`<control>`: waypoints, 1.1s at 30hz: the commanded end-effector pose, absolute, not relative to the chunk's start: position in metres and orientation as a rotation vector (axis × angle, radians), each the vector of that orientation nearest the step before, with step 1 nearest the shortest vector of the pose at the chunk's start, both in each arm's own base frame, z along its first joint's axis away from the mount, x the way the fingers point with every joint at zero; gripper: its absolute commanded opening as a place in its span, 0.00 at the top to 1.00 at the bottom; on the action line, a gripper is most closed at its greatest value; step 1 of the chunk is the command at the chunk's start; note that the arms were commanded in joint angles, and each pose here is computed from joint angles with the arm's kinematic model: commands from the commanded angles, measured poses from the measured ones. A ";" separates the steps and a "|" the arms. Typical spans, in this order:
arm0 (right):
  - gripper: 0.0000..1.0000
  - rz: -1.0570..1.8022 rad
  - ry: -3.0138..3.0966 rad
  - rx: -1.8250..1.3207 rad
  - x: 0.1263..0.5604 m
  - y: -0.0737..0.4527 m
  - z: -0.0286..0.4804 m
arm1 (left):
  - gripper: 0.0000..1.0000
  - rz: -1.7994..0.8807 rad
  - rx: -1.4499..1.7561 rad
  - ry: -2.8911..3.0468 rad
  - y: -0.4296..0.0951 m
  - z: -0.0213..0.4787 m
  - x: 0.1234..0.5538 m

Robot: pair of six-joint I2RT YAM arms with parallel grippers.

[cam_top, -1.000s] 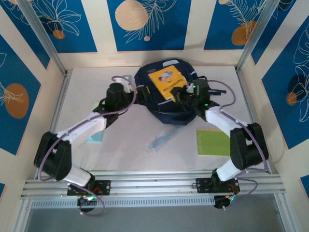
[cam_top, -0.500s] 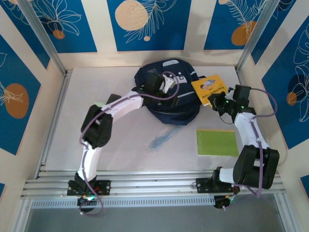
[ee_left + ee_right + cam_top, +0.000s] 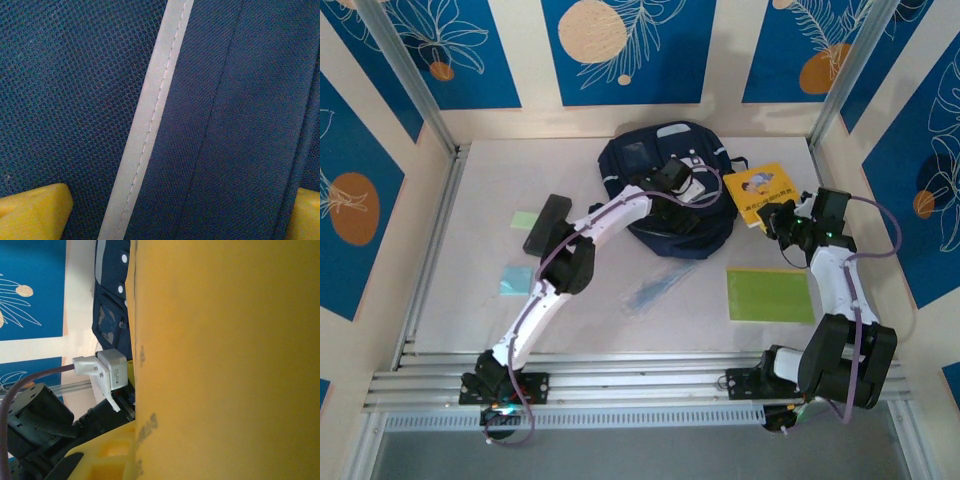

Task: Pack the student bag
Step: Open the student bag at the top-center of the table, then place the book in the student bag.

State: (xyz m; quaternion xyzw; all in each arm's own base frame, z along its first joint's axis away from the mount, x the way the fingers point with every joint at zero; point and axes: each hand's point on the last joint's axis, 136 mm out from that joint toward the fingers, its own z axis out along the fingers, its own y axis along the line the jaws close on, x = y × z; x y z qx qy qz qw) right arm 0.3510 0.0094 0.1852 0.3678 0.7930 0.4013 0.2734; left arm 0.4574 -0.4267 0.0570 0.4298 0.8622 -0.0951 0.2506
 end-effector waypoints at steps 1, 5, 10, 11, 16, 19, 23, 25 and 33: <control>1.00 1.118 2.066 0.874 0.355 0.012 0.212 | 0.06 0.021 1.302 2.577 -0.369 -0.017 0.437; 1.00 1.114 2.056 0.878 0.354 0.012 0.213 | 0.62 -0.106 1.312 2.679 -0.368 -0.038 0.419; 1.00 1.083 2.023 0.876 0.350 0.005 0.223 | 1.00 -0.248 1.258 2.634 -0.385 -0.007 0.422; 1.00 1.071 2.011 0.877 0.349 0.002 0.227 | 1.00 -0.309 1.235 2.607 -0.393 0.011 0.422; 1.00 0.997 1.928 0.960 0.338 -0.025 0.238 | 1.00 -0.659 0.972 2.487 -0.415 0.117 0.437; 1.00 0.926 1.868 1.014 0.327 -0.043 0.243 | 1.00 -0.825 0.823 2.418 -0.413 0.172 0.449; 1.00 0.867 1.828 1.063 0.316 -0.057 0.241 | 1.00 -1.003 0.678 2.322 -0.404 0.227 0.465; 1.00 0.873 1.840 1.070 0.314 -0.055 0.237 | 1.00 -1.102 0.613 2.274 -0.401 0.249 0.473; 1.00 1.124 1.958 0.957 0.329 0.011 0.211 | 1.00 -1.340 0.460 2.142 -0.385 0.297 0.500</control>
